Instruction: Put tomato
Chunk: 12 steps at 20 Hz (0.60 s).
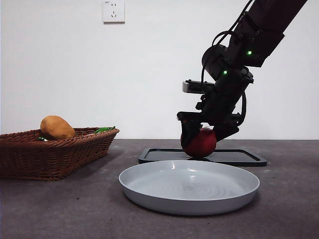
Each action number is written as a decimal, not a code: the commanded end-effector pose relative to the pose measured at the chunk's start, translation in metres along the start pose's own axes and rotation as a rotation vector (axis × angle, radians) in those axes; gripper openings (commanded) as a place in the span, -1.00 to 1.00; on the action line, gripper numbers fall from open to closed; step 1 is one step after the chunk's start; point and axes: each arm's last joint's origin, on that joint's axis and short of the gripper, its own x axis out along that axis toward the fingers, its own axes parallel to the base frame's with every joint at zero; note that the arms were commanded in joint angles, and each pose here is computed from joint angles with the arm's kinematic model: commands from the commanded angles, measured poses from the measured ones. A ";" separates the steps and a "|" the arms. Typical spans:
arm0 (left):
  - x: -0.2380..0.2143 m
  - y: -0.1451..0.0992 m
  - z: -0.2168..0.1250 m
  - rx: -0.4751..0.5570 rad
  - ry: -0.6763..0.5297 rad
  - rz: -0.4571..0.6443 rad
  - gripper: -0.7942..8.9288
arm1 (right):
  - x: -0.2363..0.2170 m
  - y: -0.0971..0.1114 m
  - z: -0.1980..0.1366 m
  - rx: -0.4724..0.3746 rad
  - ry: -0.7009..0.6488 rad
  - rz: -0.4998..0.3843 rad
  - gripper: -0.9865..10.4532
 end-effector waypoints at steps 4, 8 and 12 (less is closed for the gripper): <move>-0.003 -0.001 0.006 0.007 -0.024 -0.005 0.18 | 0.008 0.005 -0.005 0.007 0.064 0.021 0.12; -0.003 -0.001 0.006 0.007 -0.024 -0.005 0.18 | -0.003 0.006 0.000 0.018 0.057 0.019 0.20; -0.003 -0.001 0.006 0.008 -0.024 -0.005 0.18 | -0.031 0.009 0.014 0.018 0.014 0.019 0.20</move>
